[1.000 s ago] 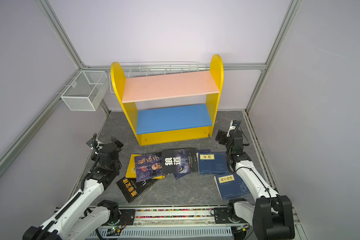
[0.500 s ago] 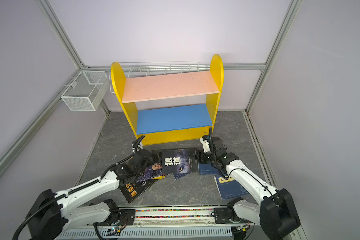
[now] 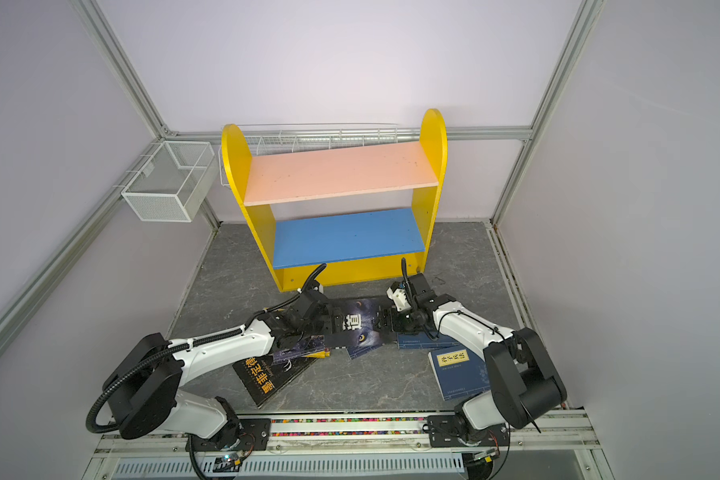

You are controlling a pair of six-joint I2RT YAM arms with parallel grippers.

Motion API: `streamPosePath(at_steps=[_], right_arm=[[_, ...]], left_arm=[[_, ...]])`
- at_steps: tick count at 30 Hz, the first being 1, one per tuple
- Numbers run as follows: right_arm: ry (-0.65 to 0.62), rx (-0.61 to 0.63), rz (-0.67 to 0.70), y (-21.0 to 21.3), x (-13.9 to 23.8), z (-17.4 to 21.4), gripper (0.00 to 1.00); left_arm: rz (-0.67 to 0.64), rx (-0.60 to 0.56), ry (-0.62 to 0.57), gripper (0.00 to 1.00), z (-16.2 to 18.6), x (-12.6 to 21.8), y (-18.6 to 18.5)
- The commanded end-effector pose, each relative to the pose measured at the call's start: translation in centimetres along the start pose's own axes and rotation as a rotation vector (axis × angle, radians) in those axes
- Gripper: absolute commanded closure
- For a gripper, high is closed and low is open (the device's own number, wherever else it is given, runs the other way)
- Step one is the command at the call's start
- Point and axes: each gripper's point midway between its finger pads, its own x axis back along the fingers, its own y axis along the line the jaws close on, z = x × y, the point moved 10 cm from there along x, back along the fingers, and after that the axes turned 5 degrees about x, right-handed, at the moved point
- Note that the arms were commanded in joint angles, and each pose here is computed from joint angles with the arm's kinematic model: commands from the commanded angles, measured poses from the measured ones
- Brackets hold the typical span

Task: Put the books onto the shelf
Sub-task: 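Reach both grippers to the black wolf-eye book, grasp its edge with right gripper, then lift the black book shelfward with right gripper while left gripper moves to purple book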

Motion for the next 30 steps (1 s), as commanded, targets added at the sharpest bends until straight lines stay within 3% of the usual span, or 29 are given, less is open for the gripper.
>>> streamPosePath(at_steps=[1, 6, 12, 20, 30], right_arm=[[0.057, 0.010, -0.039, -0.1, -0.9, 0.3, 0.25], [-0.011, 0.034, -0.109, 1.1, 0.1, -0.5, 0.31], [-0.115, 0.084, -0.246, 3.8, 2.6, -2.1, 0.37], [-0.203, 0.145, -0.218, 5.7, 6.0, -3.1, 0.47], [-0.226, 0.067, -0.123, 4.7, 5.7, -2.9, 0.47]], left_arm=[[-0.043, -0.025, 0.117, 0.17, 1.4, -1.0, 0.6], [-0.074, -0.025, 0.144, 0.38, 1.8, -1.6, 0.9], [-0.098, -0.021, 0.150, 0.54, 2.0, -1.8, 1.1], [-0.072, -0.010, 0.110, 0.54, 1.7, -1.3, 1.1], [0.050, -0.007, 0.045, 0.49, 1.6, 0.0, 1.0]])
